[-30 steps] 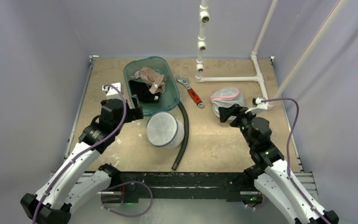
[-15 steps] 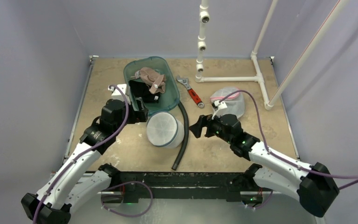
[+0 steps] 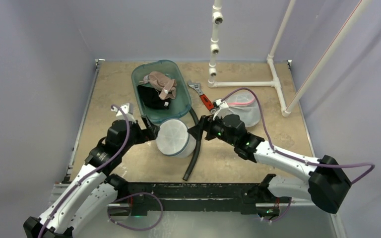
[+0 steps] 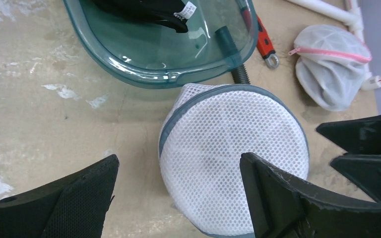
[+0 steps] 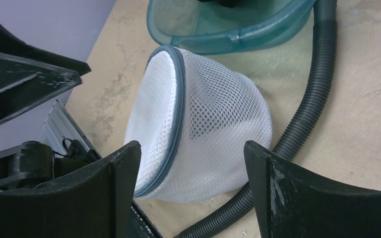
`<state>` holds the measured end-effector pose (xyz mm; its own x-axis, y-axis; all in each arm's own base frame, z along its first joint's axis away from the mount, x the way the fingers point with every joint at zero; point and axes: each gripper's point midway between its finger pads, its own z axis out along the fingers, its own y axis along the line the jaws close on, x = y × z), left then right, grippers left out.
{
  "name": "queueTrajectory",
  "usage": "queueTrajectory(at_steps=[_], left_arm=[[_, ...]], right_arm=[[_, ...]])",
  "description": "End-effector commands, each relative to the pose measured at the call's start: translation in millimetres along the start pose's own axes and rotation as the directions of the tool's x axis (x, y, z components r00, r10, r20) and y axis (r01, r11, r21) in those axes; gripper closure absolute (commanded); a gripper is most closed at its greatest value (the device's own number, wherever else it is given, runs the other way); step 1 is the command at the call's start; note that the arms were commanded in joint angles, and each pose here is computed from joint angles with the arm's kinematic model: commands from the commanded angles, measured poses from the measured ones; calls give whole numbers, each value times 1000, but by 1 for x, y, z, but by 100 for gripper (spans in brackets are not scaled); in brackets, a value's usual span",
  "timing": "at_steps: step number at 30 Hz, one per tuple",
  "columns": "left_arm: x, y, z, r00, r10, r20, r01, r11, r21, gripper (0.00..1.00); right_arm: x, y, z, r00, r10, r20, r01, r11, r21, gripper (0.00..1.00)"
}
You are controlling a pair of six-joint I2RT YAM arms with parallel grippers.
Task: Unzip the laundry bag and remove the bra
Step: Adjust the laundry bag at the center of the board.
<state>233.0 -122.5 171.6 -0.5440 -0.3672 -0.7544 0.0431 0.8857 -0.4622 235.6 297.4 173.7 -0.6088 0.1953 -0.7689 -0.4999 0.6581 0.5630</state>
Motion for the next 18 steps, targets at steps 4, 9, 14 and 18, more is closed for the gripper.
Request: queueTrajectory(at_steps=[4,9,14,18], left_arm=[[21,-9,4,988,-147,-46,149,987,65,9],[34,-6,10,980,-191,-58,195,978,77,10],[39,-3,15,978,-199,-56,203,977,73,10],[52,-3,24,975,-202,-94,210,975,80,10]], right_arm=[[2,29,17,999,31,-41,-35,996,-84,32],[6,36,26,996,30,-81,-38,994,-101,45],[16,33,29,990,24,-139,-36,996,-80,61],[29,31,22,980,45,-195,-62,995,-81,75]])
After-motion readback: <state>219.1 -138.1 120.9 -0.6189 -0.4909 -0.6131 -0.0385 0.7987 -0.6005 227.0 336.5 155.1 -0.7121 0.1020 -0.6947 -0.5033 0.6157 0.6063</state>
